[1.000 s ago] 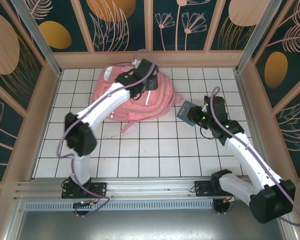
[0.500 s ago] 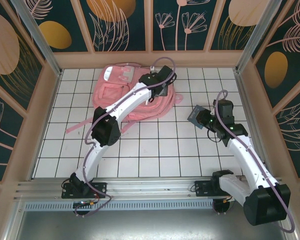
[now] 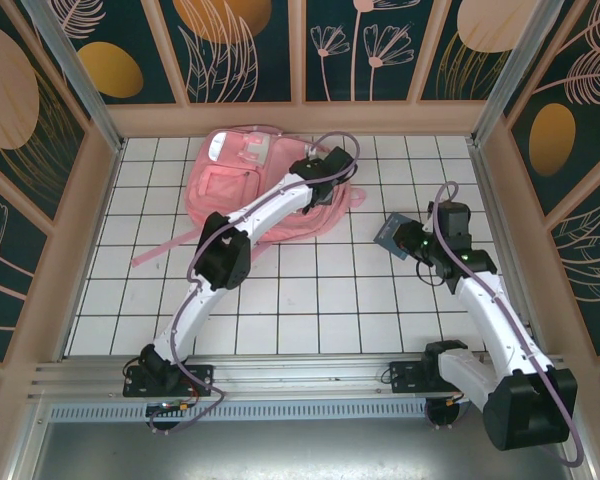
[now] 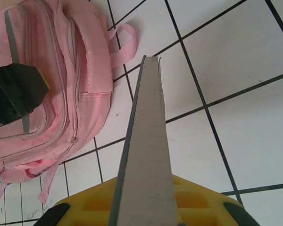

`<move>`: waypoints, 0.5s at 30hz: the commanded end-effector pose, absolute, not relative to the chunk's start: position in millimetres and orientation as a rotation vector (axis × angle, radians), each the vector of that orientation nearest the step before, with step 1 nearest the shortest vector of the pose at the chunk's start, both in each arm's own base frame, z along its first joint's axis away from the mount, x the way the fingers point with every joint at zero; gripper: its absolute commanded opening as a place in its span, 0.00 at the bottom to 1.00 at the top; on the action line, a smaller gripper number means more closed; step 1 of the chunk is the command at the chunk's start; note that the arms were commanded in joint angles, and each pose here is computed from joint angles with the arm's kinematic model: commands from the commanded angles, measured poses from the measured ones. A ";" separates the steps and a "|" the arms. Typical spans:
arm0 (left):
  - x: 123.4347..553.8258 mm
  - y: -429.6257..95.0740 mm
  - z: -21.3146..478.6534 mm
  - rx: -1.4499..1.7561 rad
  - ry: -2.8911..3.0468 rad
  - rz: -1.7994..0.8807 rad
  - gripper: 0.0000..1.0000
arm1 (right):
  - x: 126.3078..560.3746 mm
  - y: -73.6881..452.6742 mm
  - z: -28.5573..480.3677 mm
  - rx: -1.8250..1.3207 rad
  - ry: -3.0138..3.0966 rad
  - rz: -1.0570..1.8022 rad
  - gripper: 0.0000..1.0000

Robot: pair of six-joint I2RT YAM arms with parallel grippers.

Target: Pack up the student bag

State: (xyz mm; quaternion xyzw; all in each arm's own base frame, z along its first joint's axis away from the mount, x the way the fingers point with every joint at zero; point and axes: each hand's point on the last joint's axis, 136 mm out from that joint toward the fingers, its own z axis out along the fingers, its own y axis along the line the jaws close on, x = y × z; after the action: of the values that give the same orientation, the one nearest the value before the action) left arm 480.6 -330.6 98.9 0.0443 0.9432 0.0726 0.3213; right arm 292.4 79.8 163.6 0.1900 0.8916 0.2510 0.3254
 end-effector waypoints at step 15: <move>479.1 -296.0 184.8 0.132 2.400 -0.073 0.00 | 299.4 86.1 198.7 0.453 2.236 0.749 0.00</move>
State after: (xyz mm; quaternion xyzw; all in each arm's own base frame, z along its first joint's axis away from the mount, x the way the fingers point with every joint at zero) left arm 471.3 -309.7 127.5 0.0503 0.9480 -0.0024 0.3143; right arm 291.0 82.1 167.7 0.1864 0.8888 0.2622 0.3264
